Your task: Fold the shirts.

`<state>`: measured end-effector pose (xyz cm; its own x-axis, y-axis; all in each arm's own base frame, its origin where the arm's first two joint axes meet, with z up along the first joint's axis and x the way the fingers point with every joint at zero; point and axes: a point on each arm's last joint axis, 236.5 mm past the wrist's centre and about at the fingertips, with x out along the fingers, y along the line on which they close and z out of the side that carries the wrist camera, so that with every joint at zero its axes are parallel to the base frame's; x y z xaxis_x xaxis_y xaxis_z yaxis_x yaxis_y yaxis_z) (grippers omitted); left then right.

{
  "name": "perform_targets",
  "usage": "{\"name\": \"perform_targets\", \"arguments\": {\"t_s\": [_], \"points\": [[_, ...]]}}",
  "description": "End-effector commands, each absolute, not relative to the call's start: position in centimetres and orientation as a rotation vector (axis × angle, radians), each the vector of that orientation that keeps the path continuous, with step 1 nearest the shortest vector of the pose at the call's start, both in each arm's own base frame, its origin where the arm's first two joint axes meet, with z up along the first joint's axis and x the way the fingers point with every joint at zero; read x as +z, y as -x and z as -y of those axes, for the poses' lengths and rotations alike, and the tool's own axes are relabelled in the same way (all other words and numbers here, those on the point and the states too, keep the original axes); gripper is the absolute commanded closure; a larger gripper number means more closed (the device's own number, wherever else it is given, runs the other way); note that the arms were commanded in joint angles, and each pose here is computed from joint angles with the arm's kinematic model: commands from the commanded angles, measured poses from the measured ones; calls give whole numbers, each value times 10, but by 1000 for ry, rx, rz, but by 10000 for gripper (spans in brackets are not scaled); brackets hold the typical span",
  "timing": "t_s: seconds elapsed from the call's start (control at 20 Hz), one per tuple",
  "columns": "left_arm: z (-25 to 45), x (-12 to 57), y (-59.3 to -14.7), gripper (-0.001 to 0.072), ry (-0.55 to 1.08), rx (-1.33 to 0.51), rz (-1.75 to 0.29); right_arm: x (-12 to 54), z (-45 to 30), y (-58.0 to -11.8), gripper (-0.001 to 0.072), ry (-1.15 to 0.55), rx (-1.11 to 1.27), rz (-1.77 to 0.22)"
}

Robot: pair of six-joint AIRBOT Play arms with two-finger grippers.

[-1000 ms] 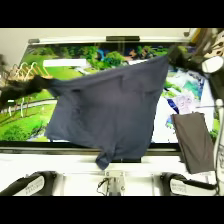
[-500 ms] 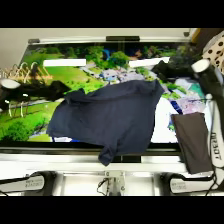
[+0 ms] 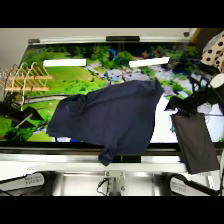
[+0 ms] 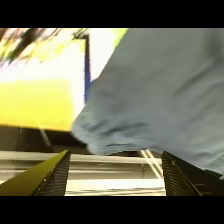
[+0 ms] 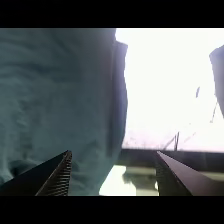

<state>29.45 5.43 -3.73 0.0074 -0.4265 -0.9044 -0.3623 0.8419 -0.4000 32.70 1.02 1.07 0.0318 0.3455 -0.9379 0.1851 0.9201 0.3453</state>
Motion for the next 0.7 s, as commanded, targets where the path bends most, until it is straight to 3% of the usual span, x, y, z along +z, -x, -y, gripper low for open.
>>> {"name": "perform_targets", "arguments": {"t_s": [0.0, 0.1, 0.2, 0.6, 0.65], "points": [[-54, -75, -283, 39, 613, -29, -1593, -8, -19, -293, 73, -462, 144, -1639], [-51, -80, -288, 43, 584, -32, -1574, -9, -19, -293, 73, -462, 143, -1637], [-42, -85, -287, 121, 573, -56, -1602, -9, -19, -294, 73, -461, 142, -1634], [0, -103, -286, 125, 532, -106, -1702, -9, -18, -294, 73, -461, 141, -1636], [5, -105, -283, 269, 526, -118, -1717, -9, -18, -293, 73, -458, 140, -1640]]}}
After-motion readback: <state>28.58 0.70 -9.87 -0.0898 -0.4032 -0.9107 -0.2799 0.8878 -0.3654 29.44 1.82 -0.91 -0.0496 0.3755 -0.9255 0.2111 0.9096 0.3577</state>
